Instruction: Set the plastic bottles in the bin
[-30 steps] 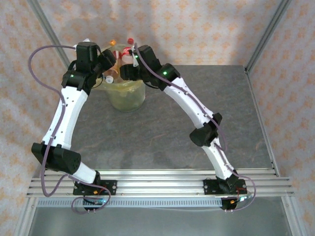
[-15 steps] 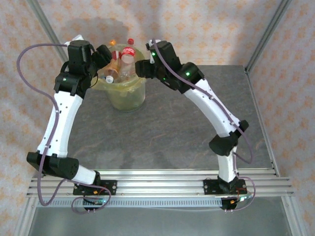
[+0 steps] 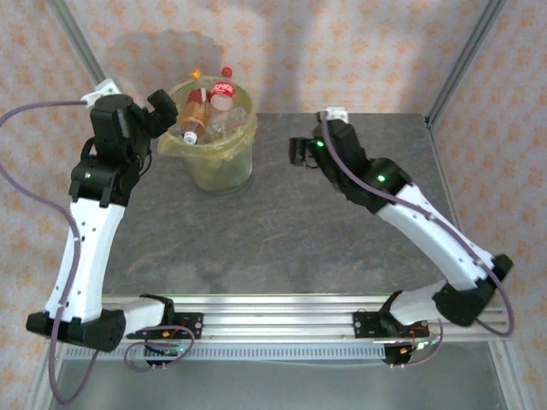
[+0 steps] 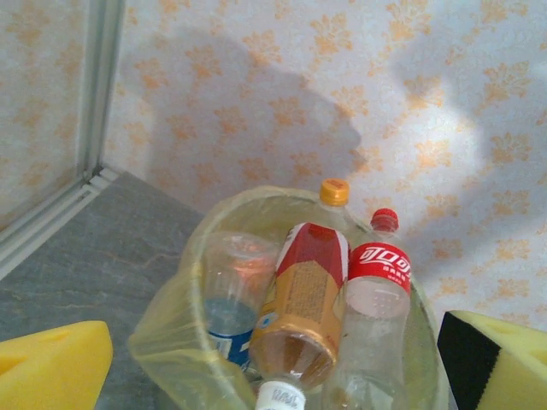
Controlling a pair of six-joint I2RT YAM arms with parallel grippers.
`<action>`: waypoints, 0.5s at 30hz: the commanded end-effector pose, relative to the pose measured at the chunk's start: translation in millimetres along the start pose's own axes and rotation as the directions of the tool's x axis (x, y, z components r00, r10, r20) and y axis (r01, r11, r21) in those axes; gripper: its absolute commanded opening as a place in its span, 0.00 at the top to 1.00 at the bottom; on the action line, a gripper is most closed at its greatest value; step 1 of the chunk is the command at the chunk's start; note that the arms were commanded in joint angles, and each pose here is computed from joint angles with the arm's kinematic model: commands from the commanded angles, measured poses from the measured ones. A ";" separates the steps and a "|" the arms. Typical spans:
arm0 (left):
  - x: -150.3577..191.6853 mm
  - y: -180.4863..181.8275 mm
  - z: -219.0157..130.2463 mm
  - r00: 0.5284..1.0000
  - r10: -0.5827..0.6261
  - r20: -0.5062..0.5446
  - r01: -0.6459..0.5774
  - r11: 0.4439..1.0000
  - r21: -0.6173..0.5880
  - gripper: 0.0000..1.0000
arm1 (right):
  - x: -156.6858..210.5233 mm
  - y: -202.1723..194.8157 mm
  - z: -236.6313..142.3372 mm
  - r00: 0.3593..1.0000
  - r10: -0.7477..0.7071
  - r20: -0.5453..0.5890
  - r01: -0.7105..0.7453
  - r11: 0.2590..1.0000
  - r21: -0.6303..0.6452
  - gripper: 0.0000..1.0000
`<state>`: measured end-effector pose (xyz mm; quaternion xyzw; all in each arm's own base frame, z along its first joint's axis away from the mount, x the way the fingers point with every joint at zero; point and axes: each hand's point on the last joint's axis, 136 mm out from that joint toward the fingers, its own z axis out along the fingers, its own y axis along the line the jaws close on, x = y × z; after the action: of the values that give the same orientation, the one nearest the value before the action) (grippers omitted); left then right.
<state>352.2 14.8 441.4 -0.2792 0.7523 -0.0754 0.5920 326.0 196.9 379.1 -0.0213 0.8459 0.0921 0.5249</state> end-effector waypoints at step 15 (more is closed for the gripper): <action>44.0 -89.8 70.5 0.900 0.321 -0.296 -0.277 0.944 0.180 0.08 | 40.3 -110.1 -33.9 0.986 0.155 0.060 -0.166 0.948 0.271 0.01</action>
<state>440.5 -51.4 454.0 -0.1597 0.8176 -0.1046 0.5432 297.8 99.9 348.1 0.0962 0.8410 0.0340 0.5313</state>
